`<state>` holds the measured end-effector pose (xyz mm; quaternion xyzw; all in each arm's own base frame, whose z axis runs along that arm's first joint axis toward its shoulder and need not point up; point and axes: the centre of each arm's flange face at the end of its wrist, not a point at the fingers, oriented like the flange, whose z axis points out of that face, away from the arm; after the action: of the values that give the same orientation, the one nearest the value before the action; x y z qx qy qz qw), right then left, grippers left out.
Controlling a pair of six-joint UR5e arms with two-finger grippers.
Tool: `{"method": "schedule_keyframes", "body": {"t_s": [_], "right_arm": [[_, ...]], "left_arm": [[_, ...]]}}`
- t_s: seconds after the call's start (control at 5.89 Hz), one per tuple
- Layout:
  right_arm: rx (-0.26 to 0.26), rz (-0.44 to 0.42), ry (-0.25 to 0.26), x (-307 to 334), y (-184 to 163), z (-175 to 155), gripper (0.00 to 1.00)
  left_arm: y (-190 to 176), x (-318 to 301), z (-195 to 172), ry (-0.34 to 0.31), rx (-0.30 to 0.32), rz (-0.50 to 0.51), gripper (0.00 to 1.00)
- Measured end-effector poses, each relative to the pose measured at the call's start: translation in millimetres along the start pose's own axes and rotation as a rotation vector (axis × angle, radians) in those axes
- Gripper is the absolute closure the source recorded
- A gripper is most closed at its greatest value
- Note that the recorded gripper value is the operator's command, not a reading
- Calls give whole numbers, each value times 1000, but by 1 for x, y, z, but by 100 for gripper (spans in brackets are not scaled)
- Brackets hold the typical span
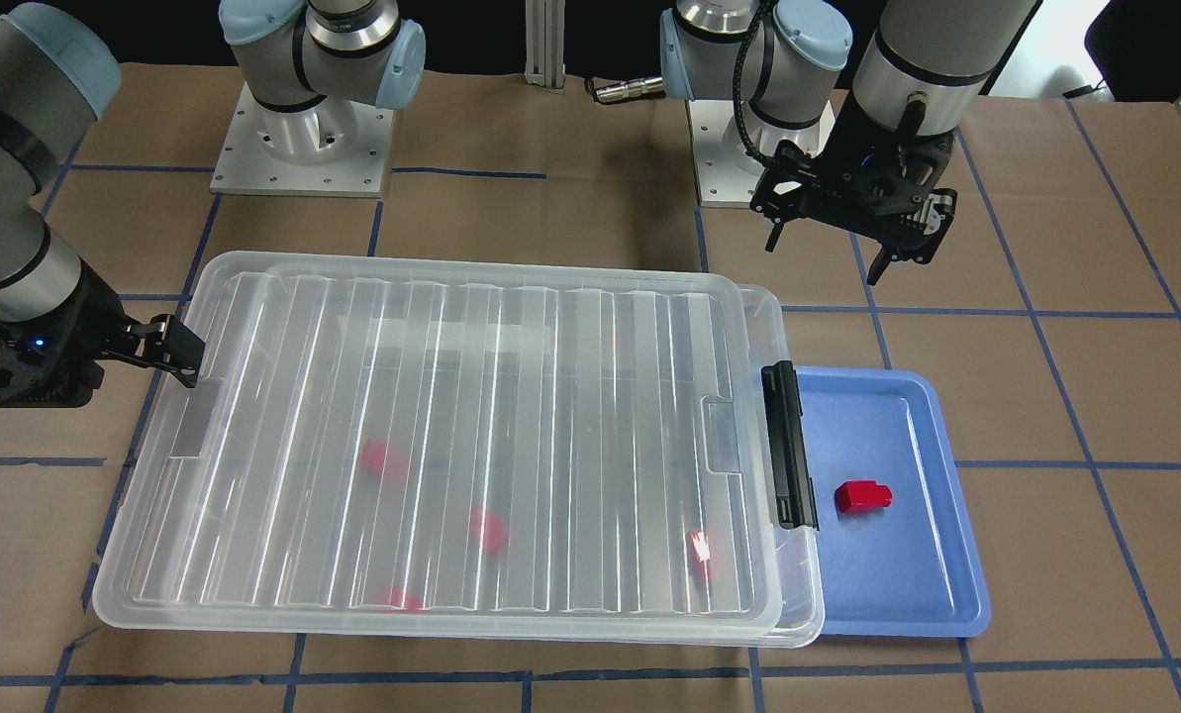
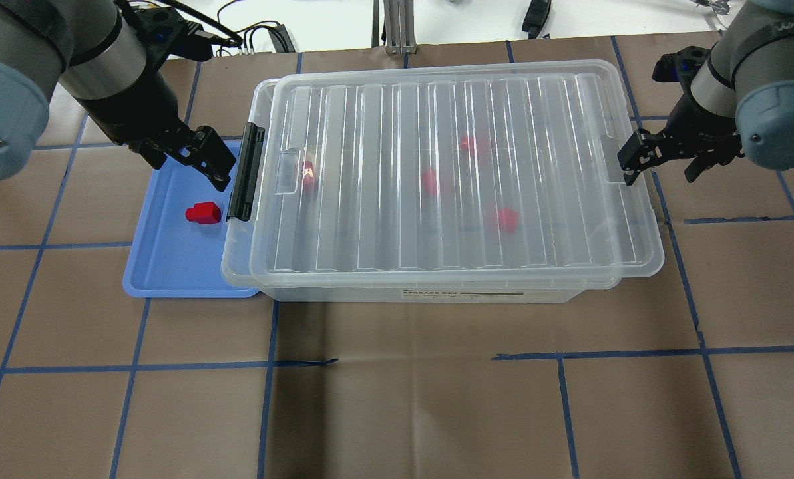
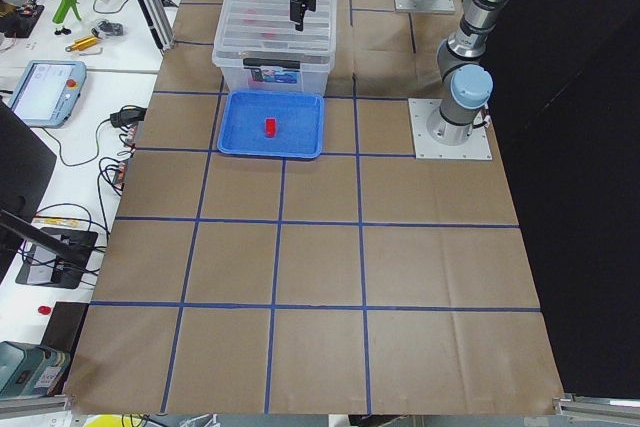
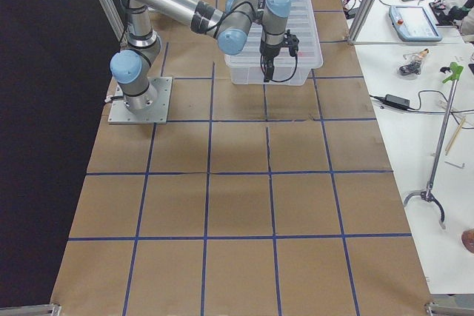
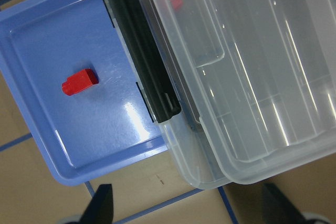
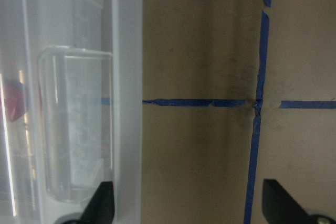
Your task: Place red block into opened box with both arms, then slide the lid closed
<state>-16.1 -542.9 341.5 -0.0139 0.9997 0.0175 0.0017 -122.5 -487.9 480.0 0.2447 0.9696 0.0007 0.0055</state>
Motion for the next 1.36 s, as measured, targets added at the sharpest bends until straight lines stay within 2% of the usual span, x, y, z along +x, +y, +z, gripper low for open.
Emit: {"method": "schedule_keyframes", "body": {"t_s": [0.51, 0.85, 1.02, 1.36], "right_arm": [[-6, -62, -4, 58, 8, 4, 0], [-20, -75, 28, 107, 18, 1, 0], [-30, -63, 50, 125, 23, -1, 0], [-32, -36, 91, 153, 28, -12, 0]], "left_arm": [[-11, -26, 26, 34, -29, 519, 2], [-11, -42, 31, 40, -32, 811, 2], [-5, -61, 30, 41, -26, 896, 2], [4, -92, 32, 26, -16, 977, 2]]}}
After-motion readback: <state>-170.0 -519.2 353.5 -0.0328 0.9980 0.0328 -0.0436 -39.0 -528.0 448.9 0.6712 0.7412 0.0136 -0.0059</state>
